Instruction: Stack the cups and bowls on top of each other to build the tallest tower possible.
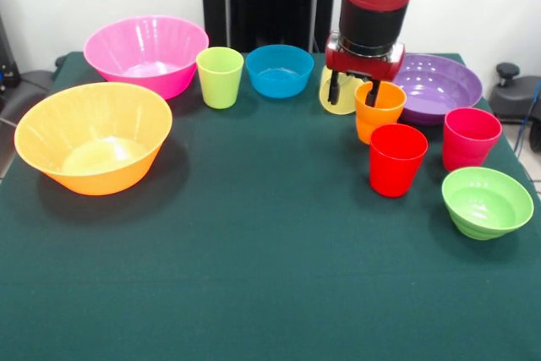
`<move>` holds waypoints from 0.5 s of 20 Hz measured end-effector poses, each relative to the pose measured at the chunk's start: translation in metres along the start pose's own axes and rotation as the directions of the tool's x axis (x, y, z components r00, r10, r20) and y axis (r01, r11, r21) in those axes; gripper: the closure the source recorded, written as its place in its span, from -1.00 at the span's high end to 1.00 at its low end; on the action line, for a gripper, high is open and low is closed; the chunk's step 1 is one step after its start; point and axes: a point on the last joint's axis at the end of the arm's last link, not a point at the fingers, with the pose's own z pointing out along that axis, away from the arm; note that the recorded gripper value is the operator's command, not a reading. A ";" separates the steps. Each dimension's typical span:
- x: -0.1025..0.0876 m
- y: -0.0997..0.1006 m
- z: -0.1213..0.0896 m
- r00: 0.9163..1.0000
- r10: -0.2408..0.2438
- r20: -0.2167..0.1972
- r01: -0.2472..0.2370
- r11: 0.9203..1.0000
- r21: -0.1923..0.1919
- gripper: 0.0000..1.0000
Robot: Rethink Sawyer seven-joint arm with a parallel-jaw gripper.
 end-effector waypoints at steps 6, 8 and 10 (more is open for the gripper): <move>0.008 0.000 0.014 1.000 -0.003 -0.026 0.003 1.000 0.005 1.00; 0.012 0.000 0.019 0.999 -0.003 -0.039 0.004 1.000 0.007 1.00; 0.018 -0.001 0.025 0.999 -0.005 -0.050 0.005 1.000 0.009 1.00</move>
